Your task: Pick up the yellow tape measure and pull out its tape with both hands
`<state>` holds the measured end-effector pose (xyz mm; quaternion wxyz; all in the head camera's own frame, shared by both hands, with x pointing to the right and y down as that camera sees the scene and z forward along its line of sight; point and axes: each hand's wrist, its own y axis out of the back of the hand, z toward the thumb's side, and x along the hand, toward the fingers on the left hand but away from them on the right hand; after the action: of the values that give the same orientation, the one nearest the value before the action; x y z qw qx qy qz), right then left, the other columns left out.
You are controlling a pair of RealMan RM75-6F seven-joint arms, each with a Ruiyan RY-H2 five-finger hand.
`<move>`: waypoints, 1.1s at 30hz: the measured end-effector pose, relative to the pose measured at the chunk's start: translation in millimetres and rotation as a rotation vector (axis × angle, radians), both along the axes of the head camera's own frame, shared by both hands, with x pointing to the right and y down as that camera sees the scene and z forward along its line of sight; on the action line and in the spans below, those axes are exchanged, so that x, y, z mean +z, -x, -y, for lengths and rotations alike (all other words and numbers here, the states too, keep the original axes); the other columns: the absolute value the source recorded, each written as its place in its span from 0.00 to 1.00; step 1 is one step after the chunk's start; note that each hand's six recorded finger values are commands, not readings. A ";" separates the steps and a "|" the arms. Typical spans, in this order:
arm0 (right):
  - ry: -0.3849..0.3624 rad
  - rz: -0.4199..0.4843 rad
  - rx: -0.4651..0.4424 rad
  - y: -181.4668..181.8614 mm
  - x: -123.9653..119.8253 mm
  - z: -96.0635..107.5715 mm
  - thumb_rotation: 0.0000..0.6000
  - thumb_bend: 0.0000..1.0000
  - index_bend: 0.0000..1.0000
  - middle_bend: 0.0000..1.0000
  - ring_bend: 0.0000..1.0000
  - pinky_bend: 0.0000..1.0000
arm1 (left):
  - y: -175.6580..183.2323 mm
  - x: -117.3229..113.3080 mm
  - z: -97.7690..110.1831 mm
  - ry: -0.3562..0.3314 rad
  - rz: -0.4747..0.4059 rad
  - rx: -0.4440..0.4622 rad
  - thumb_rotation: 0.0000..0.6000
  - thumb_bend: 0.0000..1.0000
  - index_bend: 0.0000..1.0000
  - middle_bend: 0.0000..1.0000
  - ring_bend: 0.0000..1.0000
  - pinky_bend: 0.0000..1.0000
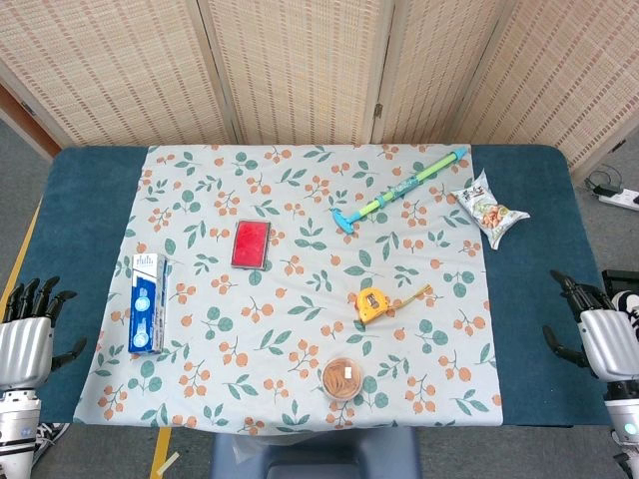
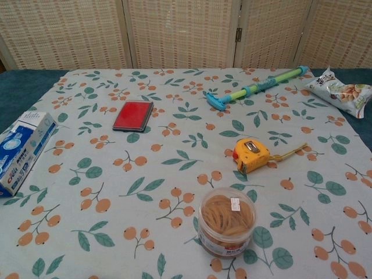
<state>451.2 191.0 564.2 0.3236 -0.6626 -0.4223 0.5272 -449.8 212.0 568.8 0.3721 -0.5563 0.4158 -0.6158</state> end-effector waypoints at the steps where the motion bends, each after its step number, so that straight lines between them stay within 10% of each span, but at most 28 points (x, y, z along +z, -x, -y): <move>1: -0.005 0.003 -0.004 1.1 0.2 0.5 1.00 0.44 0.08 0.18 0.27 0.16 | 0.1 -0.1 0.1 -0.002 0.000 -0.002 1.00 0.28 0.29 0.14 0.05 0.00; 20: 0.008 -0.001 0.003 0.1 -6.1 -12.6 1.00 0.44 0.08 0.18 0.27 0.16 | 13.5 -12.5 -12.5 -0.034 -0.006 -0.030 1.00 0.28 0.29 0.14 0.05 0.00; 33: 0.076 -0.002 -0.213 62.8 25.1 20.9 1.00 0.43 0.05 0.12 0.25 0.16 | 7.2 -4.1 -15.1 0.017 -0.028 0.009 1.00 0.28 0.29 0.14 0.05 0.00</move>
<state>388.4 170.2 589.3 0.3528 -0.7151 -0.3289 0.5060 -457.0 227.1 564.6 0.3643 -0.5699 0.4129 -0.6098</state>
